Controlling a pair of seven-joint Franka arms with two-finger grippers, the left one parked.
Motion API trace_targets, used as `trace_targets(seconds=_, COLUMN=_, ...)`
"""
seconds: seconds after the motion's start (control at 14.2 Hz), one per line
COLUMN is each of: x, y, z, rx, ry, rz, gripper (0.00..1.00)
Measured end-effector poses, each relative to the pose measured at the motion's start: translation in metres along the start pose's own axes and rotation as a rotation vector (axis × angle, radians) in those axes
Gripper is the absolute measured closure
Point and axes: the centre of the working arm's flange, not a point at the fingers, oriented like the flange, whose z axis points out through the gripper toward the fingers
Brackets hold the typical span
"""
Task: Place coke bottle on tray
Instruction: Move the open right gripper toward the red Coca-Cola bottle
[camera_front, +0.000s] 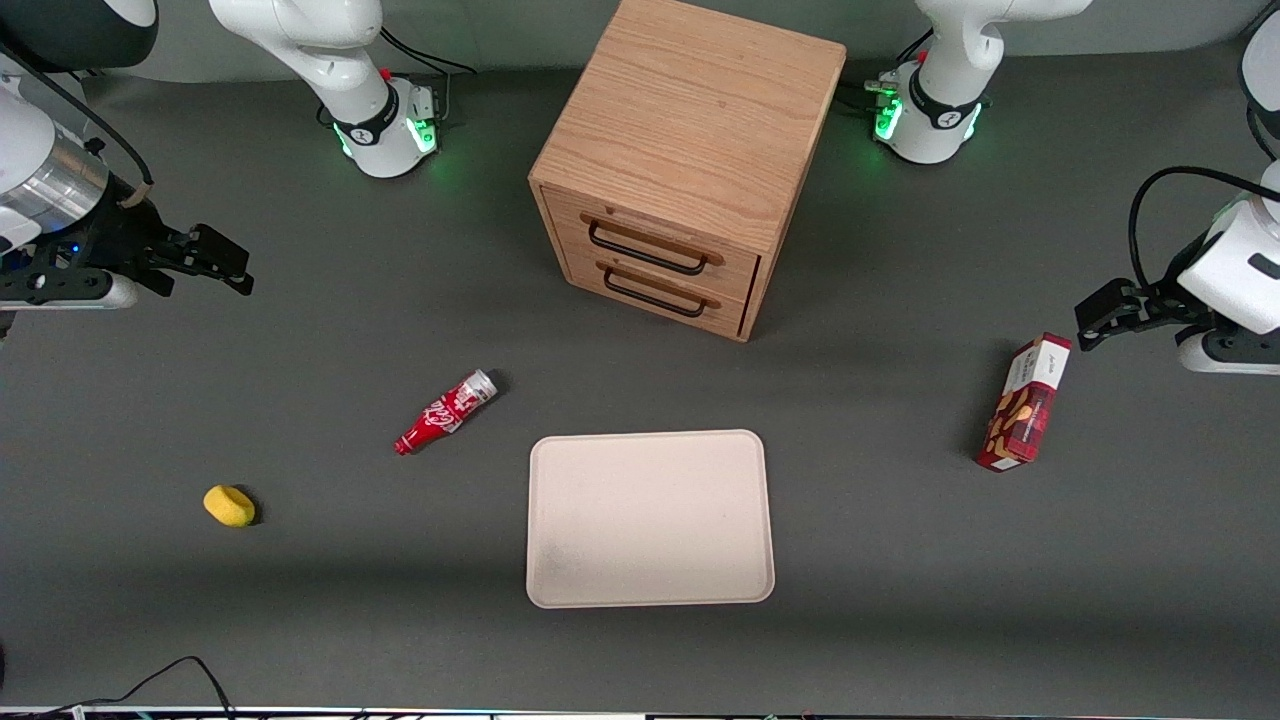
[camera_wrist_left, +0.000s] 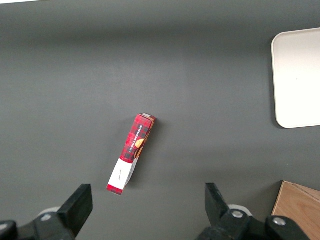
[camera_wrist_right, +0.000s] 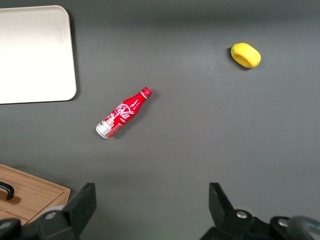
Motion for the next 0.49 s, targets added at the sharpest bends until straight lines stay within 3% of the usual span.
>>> trace_targets(seconds=0.49, x=0.005, y=0.0, z=0.012, rx=0.001, ry=-0.025, rz=0.001, gripper=0.0)
